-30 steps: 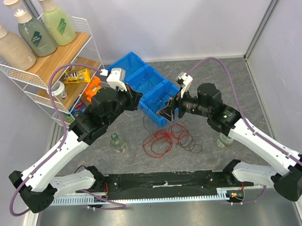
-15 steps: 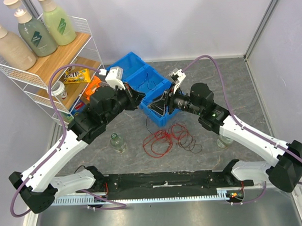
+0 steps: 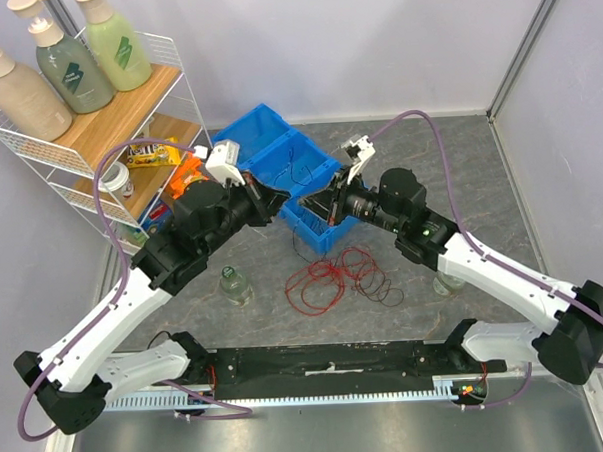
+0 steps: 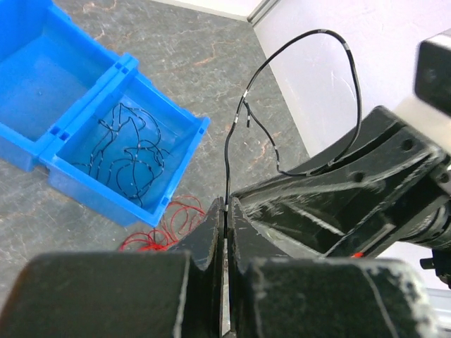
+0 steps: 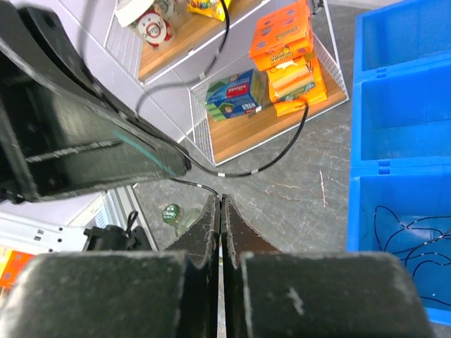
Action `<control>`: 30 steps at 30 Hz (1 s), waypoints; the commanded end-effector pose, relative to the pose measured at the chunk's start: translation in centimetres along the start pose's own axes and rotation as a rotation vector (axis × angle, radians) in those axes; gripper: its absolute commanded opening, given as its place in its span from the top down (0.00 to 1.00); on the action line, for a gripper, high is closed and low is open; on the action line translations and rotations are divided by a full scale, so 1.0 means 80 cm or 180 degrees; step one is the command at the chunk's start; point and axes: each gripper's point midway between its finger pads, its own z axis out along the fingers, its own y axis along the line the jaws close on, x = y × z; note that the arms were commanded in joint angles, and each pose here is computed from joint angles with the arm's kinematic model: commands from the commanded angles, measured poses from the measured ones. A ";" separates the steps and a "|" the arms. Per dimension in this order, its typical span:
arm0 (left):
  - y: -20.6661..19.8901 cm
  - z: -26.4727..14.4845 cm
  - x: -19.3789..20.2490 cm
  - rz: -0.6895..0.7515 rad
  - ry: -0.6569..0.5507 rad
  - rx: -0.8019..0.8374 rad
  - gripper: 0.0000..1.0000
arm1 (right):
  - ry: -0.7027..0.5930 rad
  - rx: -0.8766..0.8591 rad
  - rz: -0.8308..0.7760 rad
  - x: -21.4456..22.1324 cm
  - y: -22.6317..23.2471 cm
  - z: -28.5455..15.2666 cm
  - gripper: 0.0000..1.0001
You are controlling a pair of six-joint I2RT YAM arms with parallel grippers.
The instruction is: Untangle the cables
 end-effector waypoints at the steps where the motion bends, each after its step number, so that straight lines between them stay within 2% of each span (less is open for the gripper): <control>1: 0.003 -0.007 -0.003 -0.0447 -0.0202 0.0025 0.98 | -0.0536 0.0330 0.0098 -0.053 -0.007 -0.019 1.00; 7: 0.005 0.008 0.038 -0.0843 0.0037 0.0154 0.98 | -0.1063 0.0784 0.0367 -0.089 -0.032 -0.042 1.00; 12: -0.006 0.019 0.065 -0.0904 0.0358 0.0319 0.97 | -0.1098 0.0741 0.0249 -0.104 -0.027 -0.032 1.00; 13: -0.002 0.019 0.067 -0.0870 0.0384 0.0273 0.94 | -0.1060 0.0767 0.0214 -0.102 -0.029 -0.029 1.00; 14: 0.001 0.018 0.066 -0.0827 0.0379 0.0237 0.86 | -0.1056 0.0791 0.0163 -0.104 -0.030 -0.029 1.00; 17: 0.017 0.006 0.052 -0.0657 0.0210 0.0080 0.45 | -0.0951 0.1083 -0.0055 -0.103 -0.051 -0.032 1.00; 19: 0.028 -0.004 0.046 -0.0528 0.0071 0.0010 0.30 | -0.0876 0.1245 -0.0223 -0.102 -0.062 -0.034 1.00; 21: 0.037 -0.017 0.036 -0.0423 -0.0094 -0.0053 0.24 | -0.0865 0.1359 -0.0367 -0.107 -0.071 -0.037 1.00; 24: 0.052 -0.031 0.029 -0.0322 -0.0246 -0.0170 0.22 | -0.0889 0.1444 -0.0562 -0.124 -0.080 -0.031 1.00; 30: 0.058 -0.037 0.037 -0.0220 -0.0176 -0.0197 0.22 | -0.1125 0.1341 -0.1096 -0.156 -0.093 0.009 1.00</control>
